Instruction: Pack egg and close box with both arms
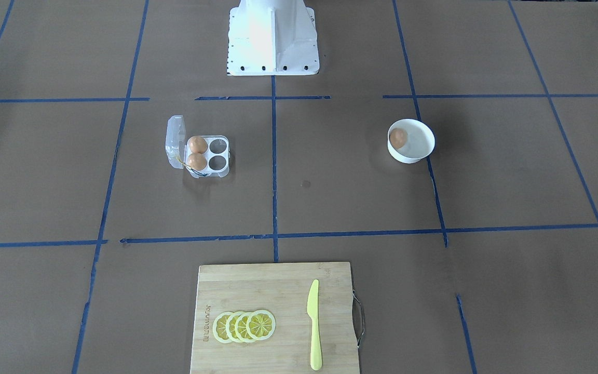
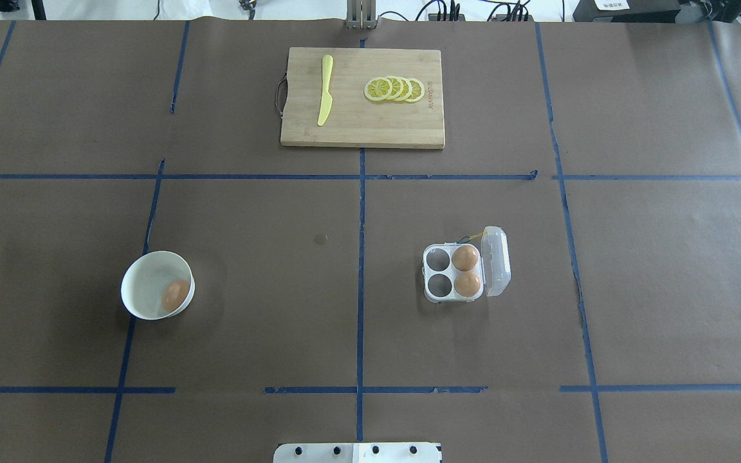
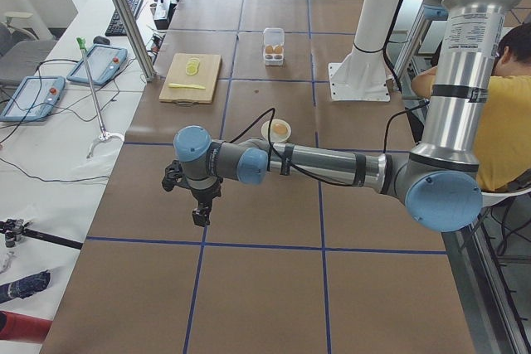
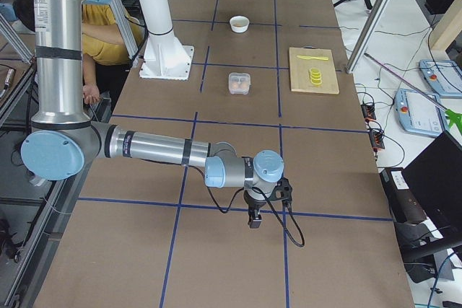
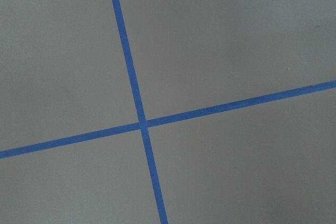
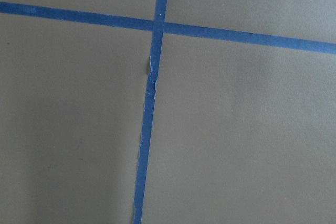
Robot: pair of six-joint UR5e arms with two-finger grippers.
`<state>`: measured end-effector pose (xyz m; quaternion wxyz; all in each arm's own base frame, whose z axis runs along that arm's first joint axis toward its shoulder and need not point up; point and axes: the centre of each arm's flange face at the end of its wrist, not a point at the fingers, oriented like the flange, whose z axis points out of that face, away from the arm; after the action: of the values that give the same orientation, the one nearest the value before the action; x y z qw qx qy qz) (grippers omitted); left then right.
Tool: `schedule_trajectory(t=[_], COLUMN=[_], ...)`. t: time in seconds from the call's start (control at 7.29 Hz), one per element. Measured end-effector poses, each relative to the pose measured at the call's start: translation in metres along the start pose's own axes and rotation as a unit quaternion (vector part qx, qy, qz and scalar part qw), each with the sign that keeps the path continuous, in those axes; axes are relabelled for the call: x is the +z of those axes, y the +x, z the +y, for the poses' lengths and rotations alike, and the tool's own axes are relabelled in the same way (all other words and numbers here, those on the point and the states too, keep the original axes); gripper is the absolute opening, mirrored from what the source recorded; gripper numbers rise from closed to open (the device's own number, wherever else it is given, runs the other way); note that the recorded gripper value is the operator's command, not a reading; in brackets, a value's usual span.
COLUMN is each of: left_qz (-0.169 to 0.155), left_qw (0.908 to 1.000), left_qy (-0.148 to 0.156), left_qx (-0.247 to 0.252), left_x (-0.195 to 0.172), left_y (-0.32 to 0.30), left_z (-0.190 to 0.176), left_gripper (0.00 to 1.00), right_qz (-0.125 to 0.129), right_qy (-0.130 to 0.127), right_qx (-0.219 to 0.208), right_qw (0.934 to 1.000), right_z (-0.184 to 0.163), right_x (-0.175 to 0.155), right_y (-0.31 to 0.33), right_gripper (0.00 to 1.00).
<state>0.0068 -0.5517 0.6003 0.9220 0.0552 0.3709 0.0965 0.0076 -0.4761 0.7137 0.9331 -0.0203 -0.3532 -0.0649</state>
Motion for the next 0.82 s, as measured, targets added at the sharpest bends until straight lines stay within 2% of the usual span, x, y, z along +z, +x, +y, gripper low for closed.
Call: schedule_trajectory(t=[0.41, 0.82], left_qz=[0.002, -0.001], left_qw=[0.9999, 0.999], left_qy=[0.011, 0.032], left_qx=[0.012, 0.032], left_x=[-0.01, -0.026], left_y=[0.01, 0.024], left_z=[-0.003, -0.008], left_gripper=[1.0, 1.0], right_qz=[0.002, 0.004], right_qy=[0.009, 0.041], right_qx=[-0.012, -0.035], right_qw=[0.9999, 0.9985], right_z=[-0.003, -0.012], right_x=[-0.008, -0.04], right_y=[-0.007, -0.034], right_gripper=[1.0, 1.0])
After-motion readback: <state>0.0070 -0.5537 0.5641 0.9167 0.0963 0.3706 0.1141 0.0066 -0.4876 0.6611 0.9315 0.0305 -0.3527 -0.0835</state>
